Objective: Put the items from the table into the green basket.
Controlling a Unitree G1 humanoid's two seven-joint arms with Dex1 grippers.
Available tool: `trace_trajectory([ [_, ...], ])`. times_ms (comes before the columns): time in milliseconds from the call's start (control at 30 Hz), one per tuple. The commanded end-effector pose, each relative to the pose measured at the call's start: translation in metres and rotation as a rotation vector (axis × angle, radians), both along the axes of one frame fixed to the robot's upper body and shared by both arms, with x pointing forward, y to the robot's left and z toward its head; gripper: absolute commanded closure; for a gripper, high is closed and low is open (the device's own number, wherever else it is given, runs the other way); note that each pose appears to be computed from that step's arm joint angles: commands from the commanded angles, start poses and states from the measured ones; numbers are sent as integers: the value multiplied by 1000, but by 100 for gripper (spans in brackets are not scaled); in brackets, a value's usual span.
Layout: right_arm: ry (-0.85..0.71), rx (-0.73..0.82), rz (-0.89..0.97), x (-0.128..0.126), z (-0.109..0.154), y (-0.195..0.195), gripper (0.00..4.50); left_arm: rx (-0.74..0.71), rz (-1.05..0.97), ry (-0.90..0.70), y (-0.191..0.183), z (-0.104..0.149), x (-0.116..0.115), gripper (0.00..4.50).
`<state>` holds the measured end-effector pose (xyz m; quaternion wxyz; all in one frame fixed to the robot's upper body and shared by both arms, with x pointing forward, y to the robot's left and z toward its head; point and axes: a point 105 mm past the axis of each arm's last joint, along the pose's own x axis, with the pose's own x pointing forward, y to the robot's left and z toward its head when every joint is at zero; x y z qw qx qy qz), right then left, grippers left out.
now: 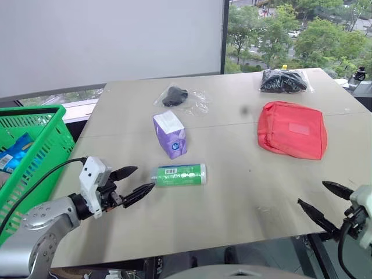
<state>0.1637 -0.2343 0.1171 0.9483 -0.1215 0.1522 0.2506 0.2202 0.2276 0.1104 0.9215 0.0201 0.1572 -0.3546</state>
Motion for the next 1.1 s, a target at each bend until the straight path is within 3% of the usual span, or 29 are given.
trace_trajectory([
  [33,-83,29,87,11,16,20,4,8,-12,-53,2,13,3,0],
  [167,-155,102,236,34,38,50,4,11,-98,-74,-13,25,7,0],
  [300,-123,130,465,28,49,79,4,55,-215,-91,-28,33,7,0],
  [467,-1,105,749,3,58,99,4,319,-407,-54,-45,26,13,0],
  [533,-2,62,777,4,61,97,4,362,-510,-11,-54,21,11,0],
  [733,-60,41,767,12,76,98,4,458,-608,-31,-77,16,35,0],
  [967,-95,18,687,18,75,98,4,726,-663,-18,-85,-21,65,0],
  [1067,-93,16,668,16,73,100,0,756,-710,6,-84,-32,62,85],
  [1100,-93,16,664,15,73,100,0,760,-723,15,-83,-34,61,134],
])
